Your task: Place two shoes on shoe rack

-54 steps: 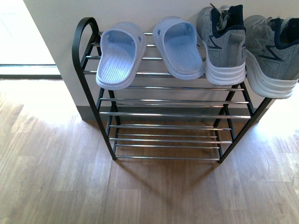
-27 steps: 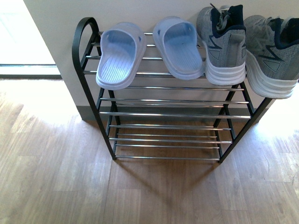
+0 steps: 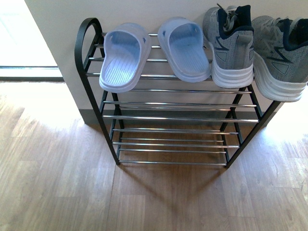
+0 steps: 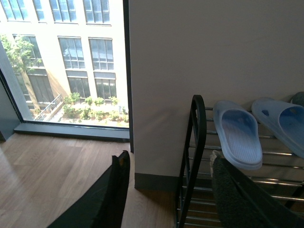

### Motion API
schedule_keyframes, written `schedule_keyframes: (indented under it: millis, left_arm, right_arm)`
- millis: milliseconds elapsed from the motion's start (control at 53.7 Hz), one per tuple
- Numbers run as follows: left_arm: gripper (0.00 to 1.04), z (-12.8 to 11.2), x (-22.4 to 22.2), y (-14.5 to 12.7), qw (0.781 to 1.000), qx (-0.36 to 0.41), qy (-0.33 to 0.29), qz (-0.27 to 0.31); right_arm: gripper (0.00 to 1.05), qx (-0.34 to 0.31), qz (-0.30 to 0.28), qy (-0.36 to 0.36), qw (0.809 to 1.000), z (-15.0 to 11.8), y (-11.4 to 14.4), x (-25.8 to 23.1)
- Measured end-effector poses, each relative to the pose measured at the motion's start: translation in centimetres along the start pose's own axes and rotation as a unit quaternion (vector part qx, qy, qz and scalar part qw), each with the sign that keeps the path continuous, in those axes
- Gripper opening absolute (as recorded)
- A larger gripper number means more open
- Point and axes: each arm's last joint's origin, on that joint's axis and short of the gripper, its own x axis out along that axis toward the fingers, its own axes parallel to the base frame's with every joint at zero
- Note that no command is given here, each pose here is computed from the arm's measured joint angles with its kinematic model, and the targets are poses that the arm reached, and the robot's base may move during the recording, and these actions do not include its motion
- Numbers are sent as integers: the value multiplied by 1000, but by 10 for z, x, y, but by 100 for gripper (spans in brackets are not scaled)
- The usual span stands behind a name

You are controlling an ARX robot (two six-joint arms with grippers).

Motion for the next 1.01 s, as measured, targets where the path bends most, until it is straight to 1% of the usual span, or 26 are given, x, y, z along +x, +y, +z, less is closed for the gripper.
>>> schedule_keyframes:
  millis: [149,223,242,261,316,1005]
  left_arm:
    - [76,0,0,0,1000,0,0,0]
    - [90,0,0,0,1000,0,0,0]
    - [96,0,0,0,1000,0,0,0]
    - [97,0,0,0,1000,1,0,0]
    - [95,0,0,0,1000,1,0,0]
    - [95,0,0,0,1000,1,0,0]
  right_arm:
    - [96,0,0,0,1000,0,0,0]
    - [96,0,0,0,1000,0,0,0]
    - [96,0,0,0,1000,0,0,0]
    - [96,0,0,0,1000,0,0,0]
    - [96,0,0,0,1000,0,0,0]
    - [96,0,1,0,1000,0,0,0]
